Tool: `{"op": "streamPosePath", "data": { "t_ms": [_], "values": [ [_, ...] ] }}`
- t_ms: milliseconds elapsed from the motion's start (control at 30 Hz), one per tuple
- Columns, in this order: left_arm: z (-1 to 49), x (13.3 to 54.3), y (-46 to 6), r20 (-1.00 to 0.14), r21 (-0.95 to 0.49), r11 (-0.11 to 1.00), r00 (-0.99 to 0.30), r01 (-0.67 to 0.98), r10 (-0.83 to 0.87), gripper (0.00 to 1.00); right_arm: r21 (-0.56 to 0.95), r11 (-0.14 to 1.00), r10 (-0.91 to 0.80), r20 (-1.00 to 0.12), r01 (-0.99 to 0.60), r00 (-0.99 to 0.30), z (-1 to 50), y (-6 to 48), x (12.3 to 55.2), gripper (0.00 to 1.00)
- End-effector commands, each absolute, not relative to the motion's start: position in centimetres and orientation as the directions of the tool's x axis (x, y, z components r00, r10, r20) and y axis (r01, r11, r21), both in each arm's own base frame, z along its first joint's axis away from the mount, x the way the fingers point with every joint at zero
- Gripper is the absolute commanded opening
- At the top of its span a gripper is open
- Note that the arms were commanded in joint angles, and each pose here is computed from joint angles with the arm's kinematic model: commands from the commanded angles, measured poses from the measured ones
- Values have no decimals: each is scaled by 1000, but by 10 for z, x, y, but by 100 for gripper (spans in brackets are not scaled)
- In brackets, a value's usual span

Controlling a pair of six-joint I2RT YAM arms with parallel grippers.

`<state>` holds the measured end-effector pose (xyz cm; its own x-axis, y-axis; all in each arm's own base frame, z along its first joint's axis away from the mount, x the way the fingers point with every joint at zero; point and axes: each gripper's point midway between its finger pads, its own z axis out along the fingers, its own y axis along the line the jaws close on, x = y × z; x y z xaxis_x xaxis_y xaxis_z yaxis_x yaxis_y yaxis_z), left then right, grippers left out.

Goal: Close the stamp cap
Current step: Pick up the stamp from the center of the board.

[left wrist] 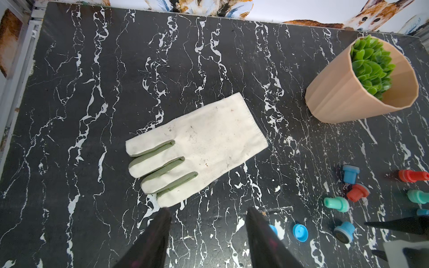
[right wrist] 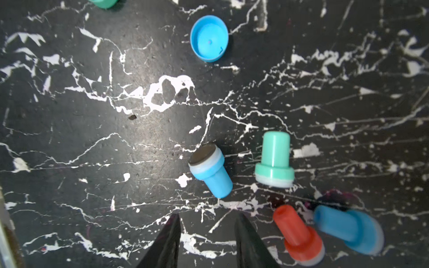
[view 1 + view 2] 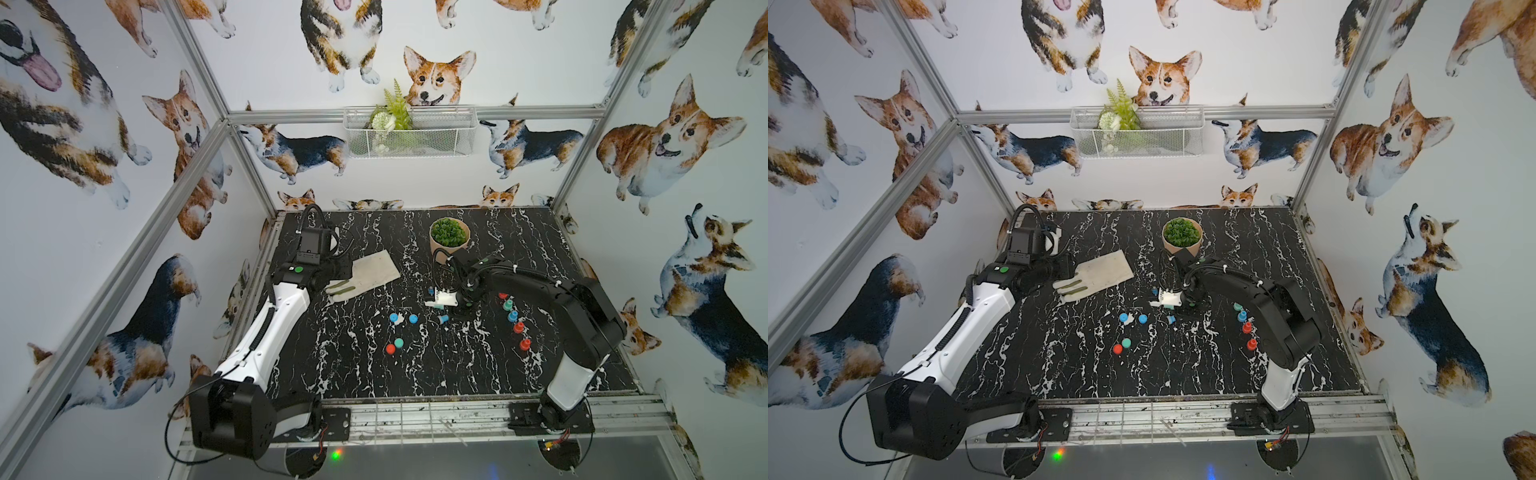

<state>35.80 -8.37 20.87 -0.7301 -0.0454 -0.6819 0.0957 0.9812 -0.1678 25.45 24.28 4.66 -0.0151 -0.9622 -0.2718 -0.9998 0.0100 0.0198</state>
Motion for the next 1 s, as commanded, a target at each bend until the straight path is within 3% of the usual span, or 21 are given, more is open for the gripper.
{"op": "streamPosePath", "data": {
  "t_ms": [0,600,967],
  "values": [
    [211,360,-82,-691,-154,983,-722,99,-35,56,-67,-88,-963,-248,-994,102,37,247,265,42],
    [210,361,-82,-688,-151,984,-724,99,-33,56,-15,-148,-953,-266,-989,146,21,263,256,36],
    [211,361,-82,-688,-152,983,-725,100,-33,56,-9,-125,-962,-242,-992,123,14,259,255,20]
  ]
}}
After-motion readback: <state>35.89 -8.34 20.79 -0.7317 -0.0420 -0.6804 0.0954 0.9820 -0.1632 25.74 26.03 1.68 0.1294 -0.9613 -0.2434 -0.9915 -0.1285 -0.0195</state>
